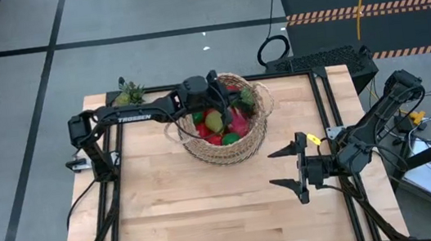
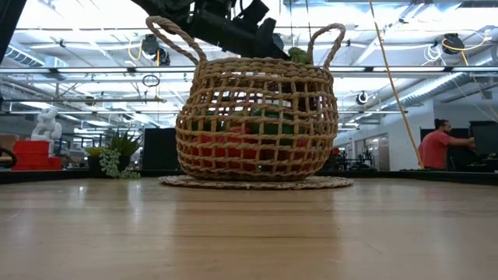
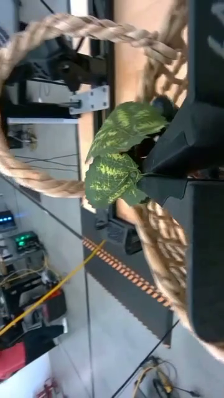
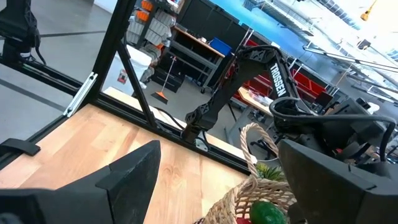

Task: Build produce basket
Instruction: Put the grapes into the basket

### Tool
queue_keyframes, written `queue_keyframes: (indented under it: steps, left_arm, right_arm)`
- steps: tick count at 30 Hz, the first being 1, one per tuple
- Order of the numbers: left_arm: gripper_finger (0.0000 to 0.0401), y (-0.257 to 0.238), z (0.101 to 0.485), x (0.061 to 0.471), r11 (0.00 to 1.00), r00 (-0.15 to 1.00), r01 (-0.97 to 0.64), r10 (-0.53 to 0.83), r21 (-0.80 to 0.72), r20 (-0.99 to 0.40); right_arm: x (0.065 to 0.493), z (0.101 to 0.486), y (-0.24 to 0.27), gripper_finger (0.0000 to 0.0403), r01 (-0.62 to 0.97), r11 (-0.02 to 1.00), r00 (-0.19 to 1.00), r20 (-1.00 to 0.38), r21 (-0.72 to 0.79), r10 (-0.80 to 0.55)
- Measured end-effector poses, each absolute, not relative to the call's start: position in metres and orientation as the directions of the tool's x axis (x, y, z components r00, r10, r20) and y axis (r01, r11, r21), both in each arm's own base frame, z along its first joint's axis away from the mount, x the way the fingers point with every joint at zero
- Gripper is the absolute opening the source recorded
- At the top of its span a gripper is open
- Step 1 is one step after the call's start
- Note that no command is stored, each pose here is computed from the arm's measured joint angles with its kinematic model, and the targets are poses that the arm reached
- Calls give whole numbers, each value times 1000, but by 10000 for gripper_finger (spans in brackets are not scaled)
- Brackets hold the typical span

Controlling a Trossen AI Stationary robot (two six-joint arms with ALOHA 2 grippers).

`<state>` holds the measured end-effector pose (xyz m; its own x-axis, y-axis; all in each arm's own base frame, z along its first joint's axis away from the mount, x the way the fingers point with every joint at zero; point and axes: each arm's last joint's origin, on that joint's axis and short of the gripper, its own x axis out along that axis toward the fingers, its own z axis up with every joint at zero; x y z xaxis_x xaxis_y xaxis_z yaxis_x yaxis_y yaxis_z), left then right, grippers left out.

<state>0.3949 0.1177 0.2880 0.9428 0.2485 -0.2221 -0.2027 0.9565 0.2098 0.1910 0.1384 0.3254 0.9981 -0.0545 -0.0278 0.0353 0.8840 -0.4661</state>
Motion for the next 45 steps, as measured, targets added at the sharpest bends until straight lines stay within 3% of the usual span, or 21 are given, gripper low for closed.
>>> queue_keyframes:
  steps: [4,14,28,45]
  left_arm:
    - [4,118,285,397,957,942,-202,248,209,-226]
    - [4,124,257,392,965,862,-176,246,192,-444]
    - [5,114,285,372,967,857,-171,241,189,-456]
    - [26,118,283,360,939,767,-247,341,240,-543]
  right_arm:
    - [191,325,138,320,35,884,998,-28,-466,-54]
    - [191,326,138,320,39,883,998,-20,-468,-54]
    - [191,326,138,320,38,879,998,-20,-476,-54]
    - [191,326,138,320,37,878,998,-22,-477,-54]
